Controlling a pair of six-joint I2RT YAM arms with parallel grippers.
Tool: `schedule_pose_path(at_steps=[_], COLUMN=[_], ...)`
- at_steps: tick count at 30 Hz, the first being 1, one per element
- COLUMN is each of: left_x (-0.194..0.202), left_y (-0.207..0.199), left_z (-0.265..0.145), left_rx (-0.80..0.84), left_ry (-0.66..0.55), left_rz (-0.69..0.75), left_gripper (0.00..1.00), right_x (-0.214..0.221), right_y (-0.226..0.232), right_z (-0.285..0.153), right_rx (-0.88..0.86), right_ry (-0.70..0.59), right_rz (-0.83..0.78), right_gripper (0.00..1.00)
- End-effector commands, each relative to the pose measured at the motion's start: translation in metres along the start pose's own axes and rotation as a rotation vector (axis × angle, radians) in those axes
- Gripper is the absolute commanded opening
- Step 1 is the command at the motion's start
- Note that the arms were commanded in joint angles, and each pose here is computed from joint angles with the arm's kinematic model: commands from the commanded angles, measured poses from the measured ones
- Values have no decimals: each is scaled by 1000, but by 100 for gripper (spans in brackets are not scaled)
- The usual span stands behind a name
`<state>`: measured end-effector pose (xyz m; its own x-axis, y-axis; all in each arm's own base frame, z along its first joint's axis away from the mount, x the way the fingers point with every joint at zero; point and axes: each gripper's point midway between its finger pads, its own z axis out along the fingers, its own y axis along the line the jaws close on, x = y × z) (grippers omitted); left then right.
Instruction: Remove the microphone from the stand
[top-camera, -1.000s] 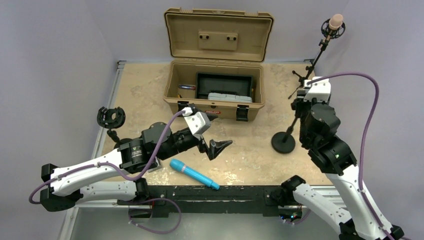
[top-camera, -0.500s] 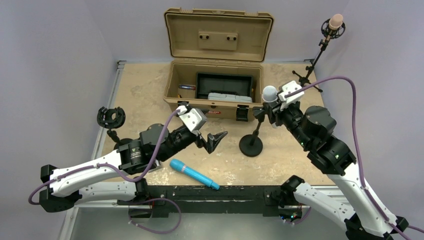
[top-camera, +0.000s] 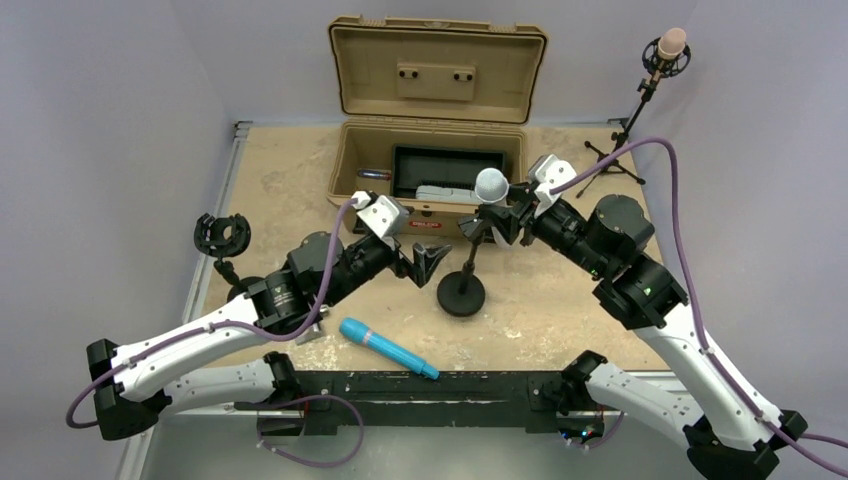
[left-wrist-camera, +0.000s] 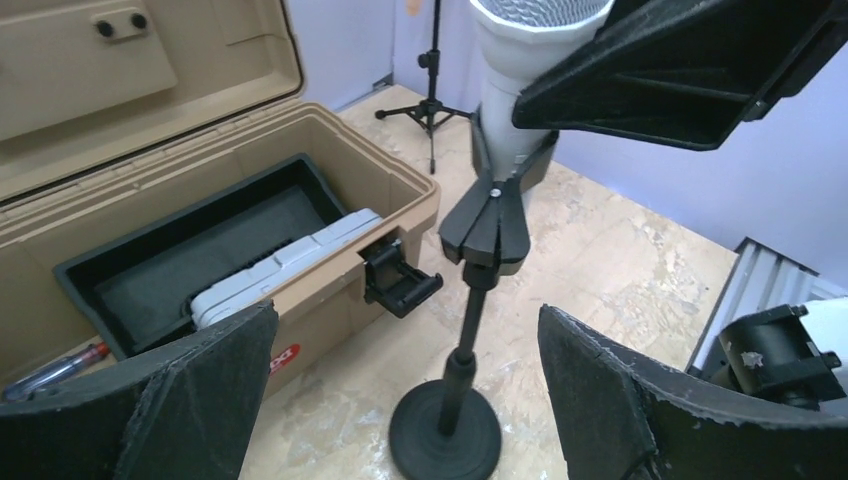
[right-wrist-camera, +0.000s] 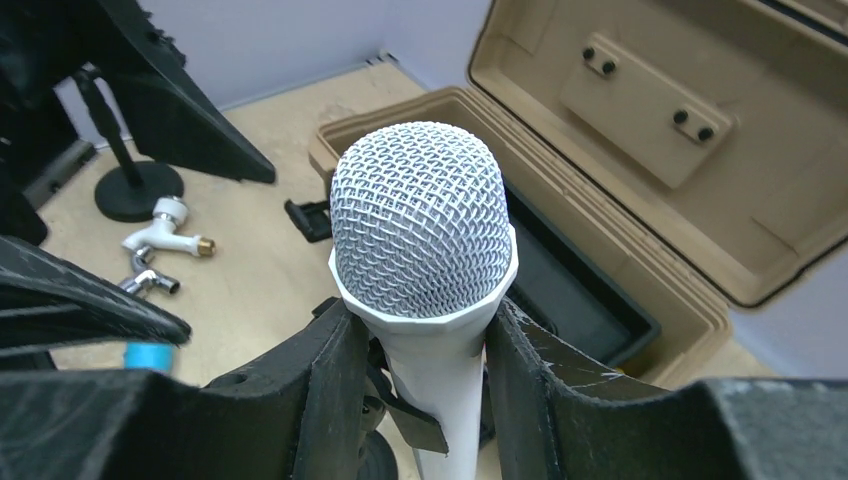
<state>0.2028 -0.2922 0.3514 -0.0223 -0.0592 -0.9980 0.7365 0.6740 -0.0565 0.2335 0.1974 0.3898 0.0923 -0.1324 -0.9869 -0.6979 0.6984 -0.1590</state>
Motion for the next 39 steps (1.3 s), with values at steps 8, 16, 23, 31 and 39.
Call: schedule_pose_path(at_steps=[8,16,23,31,39], left_x=[15,28,32,36,32], left_y=[-19,-23,-26,-21,-18], left_z=[29,43,50,59,56], left_rx=[233,267,291,270,258], left_ry=[-14,5,20,55,53], left_rz=[-61,-30,-25,-28,-17], left_gripper=[100,99,85,62,48], right_x=[-53,-44,-38,-29,-28], right_y=[12,14,20,25,25], right_z=[15,25,30,34,36], right_rx=[-84,-90,-107,-109,-100], right_ry=[-241,-214,-200,-178,-170], right_rz=[-37,-11,8,19,19], right_gripper=[0,0,0,0,0])
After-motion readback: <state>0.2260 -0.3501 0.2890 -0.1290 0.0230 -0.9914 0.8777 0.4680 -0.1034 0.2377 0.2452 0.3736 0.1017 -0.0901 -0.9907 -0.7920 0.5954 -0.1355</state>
